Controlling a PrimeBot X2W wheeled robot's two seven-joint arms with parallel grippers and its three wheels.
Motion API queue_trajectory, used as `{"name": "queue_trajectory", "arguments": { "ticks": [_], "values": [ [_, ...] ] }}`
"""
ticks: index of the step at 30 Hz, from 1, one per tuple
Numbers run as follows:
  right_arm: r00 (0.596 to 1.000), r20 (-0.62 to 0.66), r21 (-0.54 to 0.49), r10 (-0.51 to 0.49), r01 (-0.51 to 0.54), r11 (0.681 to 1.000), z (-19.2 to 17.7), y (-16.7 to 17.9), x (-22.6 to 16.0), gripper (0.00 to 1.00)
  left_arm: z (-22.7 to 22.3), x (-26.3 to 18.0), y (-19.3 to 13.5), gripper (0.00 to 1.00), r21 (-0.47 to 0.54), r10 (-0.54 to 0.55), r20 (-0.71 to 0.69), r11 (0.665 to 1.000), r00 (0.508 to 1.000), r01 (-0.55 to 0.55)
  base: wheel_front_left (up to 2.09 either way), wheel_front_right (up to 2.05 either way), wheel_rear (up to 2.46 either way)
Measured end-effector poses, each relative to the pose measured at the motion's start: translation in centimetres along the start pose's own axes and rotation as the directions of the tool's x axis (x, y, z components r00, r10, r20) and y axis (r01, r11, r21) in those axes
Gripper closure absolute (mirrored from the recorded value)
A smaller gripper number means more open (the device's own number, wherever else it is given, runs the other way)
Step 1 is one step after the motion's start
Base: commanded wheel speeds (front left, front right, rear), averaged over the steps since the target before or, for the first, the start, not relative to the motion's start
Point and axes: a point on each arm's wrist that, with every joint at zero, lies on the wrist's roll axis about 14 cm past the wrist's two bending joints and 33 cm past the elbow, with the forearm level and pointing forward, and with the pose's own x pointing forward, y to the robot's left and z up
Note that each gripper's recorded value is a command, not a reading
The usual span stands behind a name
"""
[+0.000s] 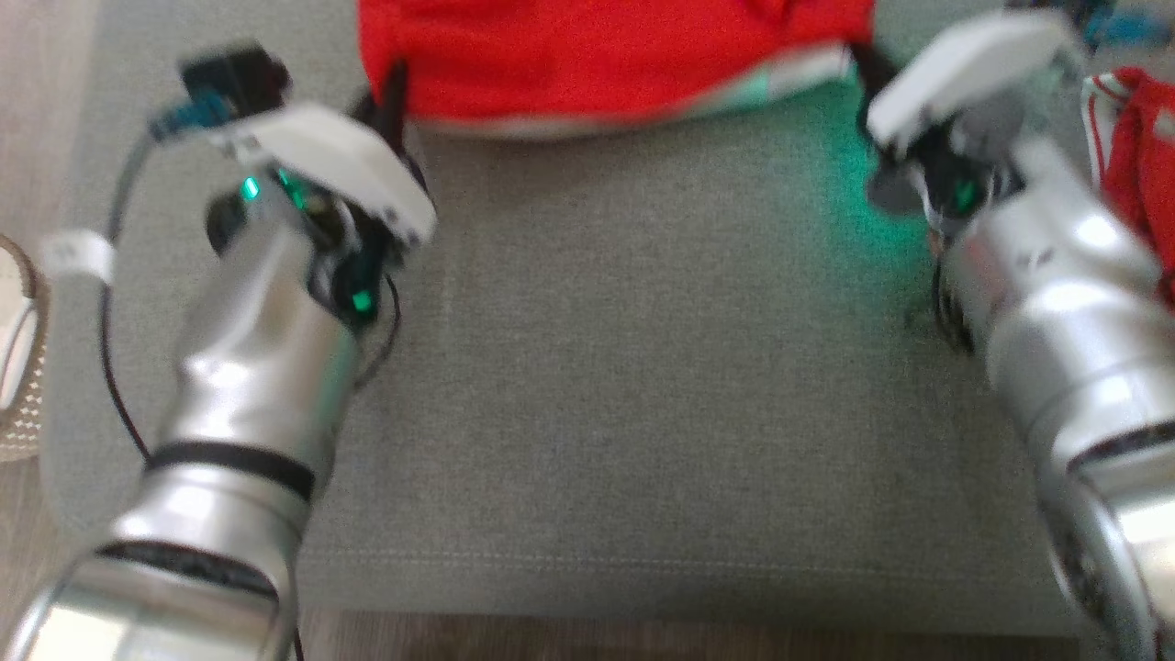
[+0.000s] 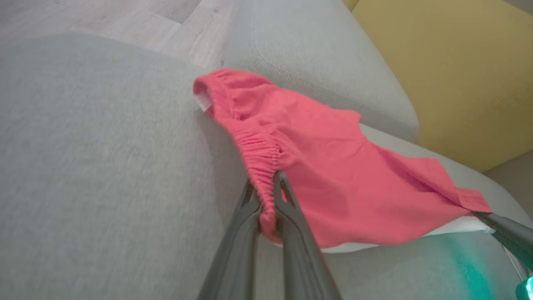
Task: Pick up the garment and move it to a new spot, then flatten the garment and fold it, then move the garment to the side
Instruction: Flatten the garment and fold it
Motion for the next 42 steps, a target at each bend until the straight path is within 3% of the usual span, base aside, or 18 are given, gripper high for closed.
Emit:
{"name": "queue_trajectory", "arguments": {
  "ticks": [6,13,18,31,42],
  "values": [
    [0.986,-0.132,-0.048,-0.106,0.101,0.994,-4.3,-4.6,-3.0,1.0,-3.4,-3.4,0.1,1.0,0.037,-0.001,-0.039,0.999,0.999,0.003,0.0,0.0,0.0],
    [0.986,-0.138,-0.12,-0.093,0.077,0.99,-3.8,-2.9,-4.5,1.0,-3.1,-5.5,-0.3,1.0,0.064,-0.013,0.011,0.998,1.0,0.012,0.0,0.0,0.0],
    [0.977,-0.172,-0.157,-0.123,0.096,0.983,-4.9,-3.9,-6.1,1.0,-3.7,-6.9,-0.5,1.0,0.076,-0.018,0.017,0.997,1.0,0.017,0.0,0.0,0.0],
    [0.913,-0.34,-0.325,-0.224,0.109,0.939,-8.6,-6.5,-12.3,1.0,-8.6,-12.4,-1.2,1.0,0.15,-0.059,-0.058,0.986,0.997,0.067,0.0,0.0,0.0],
    [0.845,-0.452,-0.391,-0.285,0.099,0.915,-9.8,-9.2,-18.4,1.0,-12.4,-17.5,-1.8,1.0,0.133,-0.092,-0.076,0.986,0.993,0.101,0.0,0.0,0.0]
  ]
}}
